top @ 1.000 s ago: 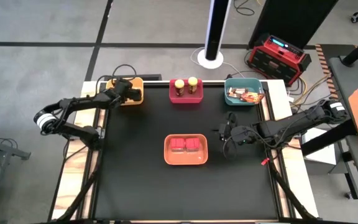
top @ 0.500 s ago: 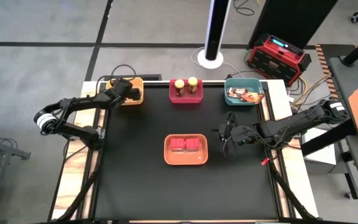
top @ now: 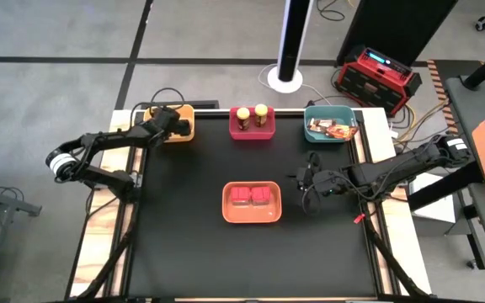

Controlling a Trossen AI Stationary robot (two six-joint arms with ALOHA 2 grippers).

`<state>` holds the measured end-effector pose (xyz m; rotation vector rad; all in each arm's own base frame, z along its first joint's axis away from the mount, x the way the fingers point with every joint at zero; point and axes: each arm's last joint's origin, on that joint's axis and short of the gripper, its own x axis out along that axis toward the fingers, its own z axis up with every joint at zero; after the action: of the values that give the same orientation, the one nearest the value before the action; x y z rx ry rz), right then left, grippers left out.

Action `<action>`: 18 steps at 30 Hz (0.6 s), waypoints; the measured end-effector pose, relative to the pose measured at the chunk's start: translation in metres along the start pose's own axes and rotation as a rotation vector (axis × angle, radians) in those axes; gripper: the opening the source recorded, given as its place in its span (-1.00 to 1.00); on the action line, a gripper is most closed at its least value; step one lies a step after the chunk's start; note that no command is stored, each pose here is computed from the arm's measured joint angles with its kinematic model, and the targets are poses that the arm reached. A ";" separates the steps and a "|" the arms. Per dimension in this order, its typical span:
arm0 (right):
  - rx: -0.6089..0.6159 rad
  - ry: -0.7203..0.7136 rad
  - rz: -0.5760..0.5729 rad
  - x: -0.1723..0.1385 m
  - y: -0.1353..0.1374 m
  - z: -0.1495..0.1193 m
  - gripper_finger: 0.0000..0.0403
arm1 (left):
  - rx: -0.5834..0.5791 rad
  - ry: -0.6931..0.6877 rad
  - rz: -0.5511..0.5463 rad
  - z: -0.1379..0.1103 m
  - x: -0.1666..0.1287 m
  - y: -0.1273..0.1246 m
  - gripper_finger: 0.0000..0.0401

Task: Sort spices by type
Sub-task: Put the transparent seasoning bottle into the yellow bin

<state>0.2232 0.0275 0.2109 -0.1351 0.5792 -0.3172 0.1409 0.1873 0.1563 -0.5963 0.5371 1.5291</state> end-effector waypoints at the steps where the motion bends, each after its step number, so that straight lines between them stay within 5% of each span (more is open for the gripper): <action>1: 0.001 0.000 0.000 0.000 0.000 0.000 -0.94 | 0.007 -0.005 0.009 0.000 0.000 0.001 -0.09; 18: -0.005 0.000 0.000 0.000 0.000 0.000 -0.94 | 0.051 0.018 0.023 -0.002 0.000 0.002 -0.09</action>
<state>0.2232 0.0275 0.2108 -0.1398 0.5802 -0.3156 0.1387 0.1858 0.1544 -0.5668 0.5969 1.5285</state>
